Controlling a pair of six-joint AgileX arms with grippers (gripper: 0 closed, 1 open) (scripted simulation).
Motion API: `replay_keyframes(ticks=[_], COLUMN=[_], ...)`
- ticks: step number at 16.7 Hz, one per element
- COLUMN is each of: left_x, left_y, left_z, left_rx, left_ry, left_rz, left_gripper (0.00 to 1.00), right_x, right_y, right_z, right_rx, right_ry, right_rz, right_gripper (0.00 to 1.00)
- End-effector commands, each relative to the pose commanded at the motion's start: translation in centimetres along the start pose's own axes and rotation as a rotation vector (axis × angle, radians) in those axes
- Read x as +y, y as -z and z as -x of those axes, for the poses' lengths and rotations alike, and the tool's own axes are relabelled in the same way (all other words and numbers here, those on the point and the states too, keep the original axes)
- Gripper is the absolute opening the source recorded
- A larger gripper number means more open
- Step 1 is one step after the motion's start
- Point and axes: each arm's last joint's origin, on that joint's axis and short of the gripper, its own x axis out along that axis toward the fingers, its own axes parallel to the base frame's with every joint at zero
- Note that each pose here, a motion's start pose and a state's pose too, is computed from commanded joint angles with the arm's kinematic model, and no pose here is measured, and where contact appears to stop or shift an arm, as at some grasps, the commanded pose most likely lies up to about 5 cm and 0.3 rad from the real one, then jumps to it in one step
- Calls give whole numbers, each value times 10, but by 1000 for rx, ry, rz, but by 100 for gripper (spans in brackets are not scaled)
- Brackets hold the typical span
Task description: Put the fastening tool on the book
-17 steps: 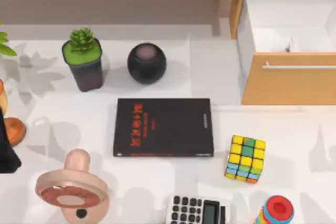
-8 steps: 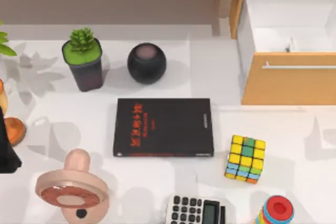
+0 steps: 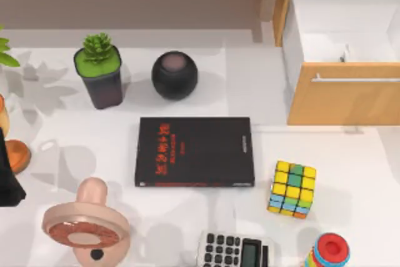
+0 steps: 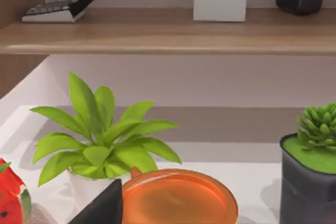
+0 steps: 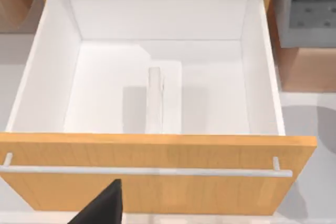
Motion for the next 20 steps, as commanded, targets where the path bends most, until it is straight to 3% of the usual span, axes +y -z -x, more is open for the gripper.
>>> replay_keyframes(ticks=[4, 8, 14, 20], left_x=[0, 0, 0, 0], left_y=[0, 0, 0, 0], left_z=[0, 0, 0, 0], left_rx=[0, 0, 0, 0], left_ry=[0, 0, 0, 0], left_rz=[0, 0, 0, 0], left_gripper=[100, 100, 100, 100], right_x=[10, 22, 40, 48], right_y=[-56, -84, -77, -55], right_z=[-57, -133, -238, -294], right_rx=[238, 466, 744, 885], right_ry=[-4, -2, 10, 23], right_rz=[-2, 2, 12, 16], right_gripper=[100, 100, 100, 100])
